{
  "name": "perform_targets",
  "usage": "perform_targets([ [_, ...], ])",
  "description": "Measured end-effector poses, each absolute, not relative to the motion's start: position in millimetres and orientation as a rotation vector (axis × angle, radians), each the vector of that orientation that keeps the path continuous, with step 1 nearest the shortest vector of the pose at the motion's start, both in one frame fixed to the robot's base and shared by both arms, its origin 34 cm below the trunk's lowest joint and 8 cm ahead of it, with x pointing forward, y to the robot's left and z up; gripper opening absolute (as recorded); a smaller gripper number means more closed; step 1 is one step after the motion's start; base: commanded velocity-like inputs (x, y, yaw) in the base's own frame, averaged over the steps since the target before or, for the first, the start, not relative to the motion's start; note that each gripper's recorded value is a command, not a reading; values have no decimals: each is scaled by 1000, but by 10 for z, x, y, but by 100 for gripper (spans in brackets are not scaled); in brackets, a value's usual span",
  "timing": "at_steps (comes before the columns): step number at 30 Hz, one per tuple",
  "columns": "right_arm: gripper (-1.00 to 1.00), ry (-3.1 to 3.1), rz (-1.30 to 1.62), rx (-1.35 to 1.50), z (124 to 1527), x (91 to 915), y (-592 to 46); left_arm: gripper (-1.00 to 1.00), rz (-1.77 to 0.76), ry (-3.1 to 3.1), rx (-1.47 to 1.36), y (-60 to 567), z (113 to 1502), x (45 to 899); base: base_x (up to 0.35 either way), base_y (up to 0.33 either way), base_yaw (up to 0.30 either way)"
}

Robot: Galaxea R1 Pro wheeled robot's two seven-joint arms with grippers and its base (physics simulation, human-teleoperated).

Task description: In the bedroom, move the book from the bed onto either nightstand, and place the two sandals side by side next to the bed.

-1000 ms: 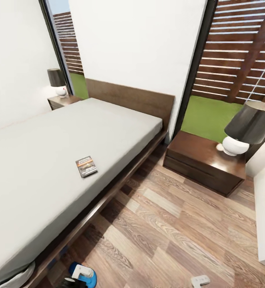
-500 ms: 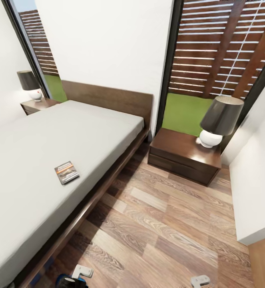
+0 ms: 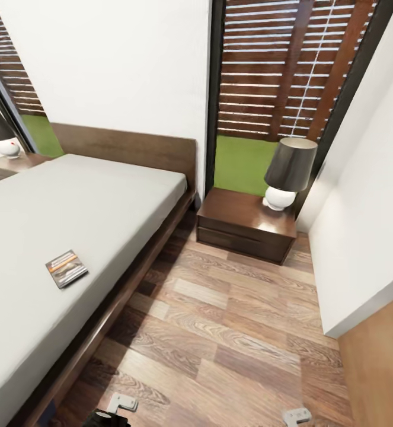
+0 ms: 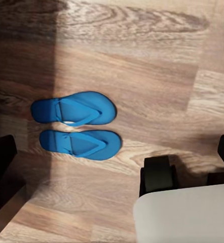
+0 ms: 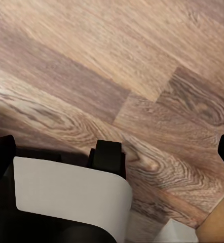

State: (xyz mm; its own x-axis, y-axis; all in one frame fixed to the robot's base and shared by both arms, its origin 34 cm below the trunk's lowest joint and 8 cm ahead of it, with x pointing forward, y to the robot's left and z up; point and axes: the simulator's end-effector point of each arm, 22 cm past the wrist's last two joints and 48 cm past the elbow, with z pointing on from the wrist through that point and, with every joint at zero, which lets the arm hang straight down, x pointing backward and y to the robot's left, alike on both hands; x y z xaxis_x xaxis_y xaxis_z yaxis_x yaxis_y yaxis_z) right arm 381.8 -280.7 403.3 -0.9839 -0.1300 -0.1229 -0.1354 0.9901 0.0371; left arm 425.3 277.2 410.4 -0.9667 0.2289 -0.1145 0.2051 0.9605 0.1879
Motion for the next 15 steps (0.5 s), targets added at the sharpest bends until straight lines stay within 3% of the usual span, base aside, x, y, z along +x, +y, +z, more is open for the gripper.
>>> perform_targets([
  [15,100,3013,69,-203,4033,3819,-2806,100,263,2976,335,2771,4103,4251,0,0,-296],
])
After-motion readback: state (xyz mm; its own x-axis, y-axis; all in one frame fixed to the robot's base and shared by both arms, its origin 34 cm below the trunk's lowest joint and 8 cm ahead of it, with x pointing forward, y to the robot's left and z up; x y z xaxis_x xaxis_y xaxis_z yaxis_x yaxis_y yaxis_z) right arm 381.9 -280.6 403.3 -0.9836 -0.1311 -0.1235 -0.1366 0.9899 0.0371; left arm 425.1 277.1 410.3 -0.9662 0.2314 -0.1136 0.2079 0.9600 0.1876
